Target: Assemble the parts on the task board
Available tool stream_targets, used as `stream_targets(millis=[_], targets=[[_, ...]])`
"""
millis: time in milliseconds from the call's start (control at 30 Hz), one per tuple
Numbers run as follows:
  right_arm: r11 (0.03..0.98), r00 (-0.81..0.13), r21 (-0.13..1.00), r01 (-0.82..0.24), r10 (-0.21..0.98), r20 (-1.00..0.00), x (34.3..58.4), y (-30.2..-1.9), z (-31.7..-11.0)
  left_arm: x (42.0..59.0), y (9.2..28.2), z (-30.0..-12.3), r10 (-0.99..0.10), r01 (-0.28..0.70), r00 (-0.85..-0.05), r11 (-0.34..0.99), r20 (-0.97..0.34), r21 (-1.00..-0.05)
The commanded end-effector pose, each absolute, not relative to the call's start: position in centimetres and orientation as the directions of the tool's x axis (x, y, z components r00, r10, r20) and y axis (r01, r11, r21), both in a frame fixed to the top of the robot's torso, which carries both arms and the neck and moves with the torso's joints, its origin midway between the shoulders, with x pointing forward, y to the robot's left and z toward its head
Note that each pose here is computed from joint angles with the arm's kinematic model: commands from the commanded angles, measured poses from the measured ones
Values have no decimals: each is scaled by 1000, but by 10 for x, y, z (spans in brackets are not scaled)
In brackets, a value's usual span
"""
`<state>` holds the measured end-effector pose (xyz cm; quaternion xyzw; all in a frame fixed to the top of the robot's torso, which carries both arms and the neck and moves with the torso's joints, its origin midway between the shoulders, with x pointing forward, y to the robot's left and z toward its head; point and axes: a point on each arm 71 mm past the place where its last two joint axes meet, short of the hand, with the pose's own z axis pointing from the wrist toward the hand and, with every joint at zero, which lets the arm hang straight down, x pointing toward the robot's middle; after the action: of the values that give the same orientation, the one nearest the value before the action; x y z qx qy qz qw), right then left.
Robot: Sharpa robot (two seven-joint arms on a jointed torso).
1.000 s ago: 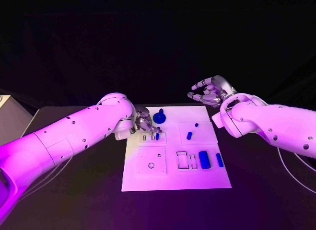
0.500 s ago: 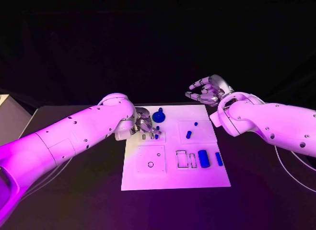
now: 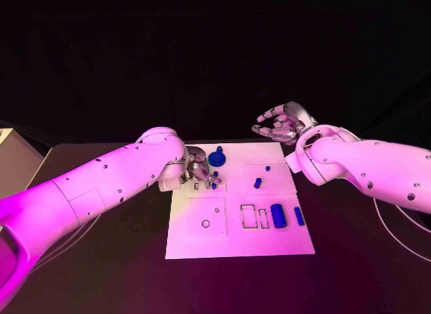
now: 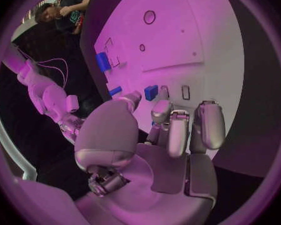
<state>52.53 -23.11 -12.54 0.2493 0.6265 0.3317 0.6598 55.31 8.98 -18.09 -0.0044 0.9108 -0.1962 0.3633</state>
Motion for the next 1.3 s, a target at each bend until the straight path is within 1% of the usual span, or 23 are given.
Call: stream_targets(millis=[33, 833, 1300], targets=[[665, -20, 735, -129, 740, -673, 526, -230, -126, 552, 87, -181, -150, 141, -746, 917, -649, -373], [675, -35, 729, -118, 731, -682, 527, -227, -128, 553, 84, -180, -180, 131, -737, 908, -652, -398], [678, -46, 727, -107, 727, -685, 528, -226, -130, 556, 85, -177, -284, 86, -712, 873, -643, -481]])
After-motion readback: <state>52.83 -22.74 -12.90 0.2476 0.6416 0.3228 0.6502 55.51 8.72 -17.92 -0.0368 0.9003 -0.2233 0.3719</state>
